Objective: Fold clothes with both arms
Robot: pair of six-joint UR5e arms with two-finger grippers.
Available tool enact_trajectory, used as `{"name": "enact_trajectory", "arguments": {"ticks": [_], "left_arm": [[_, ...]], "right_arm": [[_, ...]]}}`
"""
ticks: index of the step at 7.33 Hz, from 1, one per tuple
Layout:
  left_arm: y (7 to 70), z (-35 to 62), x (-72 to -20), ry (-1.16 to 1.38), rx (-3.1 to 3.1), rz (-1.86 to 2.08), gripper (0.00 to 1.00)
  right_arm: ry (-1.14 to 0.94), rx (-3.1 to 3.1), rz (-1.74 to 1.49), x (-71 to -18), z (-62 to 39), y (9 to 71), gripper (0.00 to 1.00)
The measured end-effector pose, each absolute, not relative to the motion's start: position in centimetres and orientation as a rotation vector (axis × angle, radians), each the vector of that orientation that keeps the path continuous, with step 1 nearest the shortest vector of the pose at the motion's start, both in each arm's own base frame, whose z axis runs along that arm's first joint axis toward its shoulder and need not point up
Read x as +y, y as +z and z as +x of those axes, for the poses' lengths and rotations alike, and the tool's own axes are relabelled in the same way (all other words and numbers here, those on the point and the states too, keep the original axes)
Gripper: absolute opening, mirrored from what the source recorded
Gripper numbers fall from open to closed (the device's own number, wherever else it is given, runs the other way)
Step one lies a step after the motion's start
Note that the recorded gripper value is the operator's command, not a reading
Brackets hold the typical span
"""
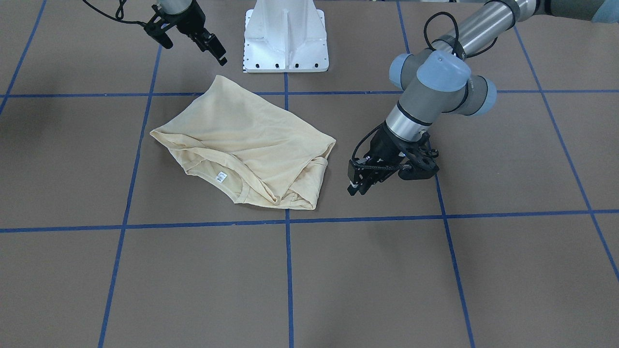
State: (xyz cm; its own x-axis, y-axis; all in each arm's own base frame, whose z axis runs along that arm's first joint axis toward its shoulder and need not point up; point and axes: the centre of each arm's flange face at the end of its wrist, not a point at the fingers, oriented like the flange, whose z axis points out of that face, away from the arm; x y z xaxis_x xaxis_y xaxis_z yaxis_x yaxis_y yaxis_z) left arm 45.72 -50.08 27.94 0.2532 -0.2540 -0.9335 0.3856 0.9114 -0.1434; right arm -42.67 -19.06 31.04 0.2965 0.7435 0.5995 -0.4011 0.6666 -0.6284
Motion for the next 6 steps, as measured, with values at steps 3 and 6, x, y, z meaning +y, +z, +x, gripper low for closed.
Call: {"name": "enact_trajectory", "arguments": {"ticks": [3, 6], "left_arm": [[26.9, 51.5, -41.6, -0.466, 1.106, 0.040, 0.50], [27.7, 54.4, -37.6, -0.454, 1.042, 0.036, 0.50]], "right_arm": [[0.859, -1.055, -0.254, -31.6, -42.1, 30.8, 1.00], [0.845, -1.041, -0.144, -39.1, -42.0, 31.6, 1.00]]}}
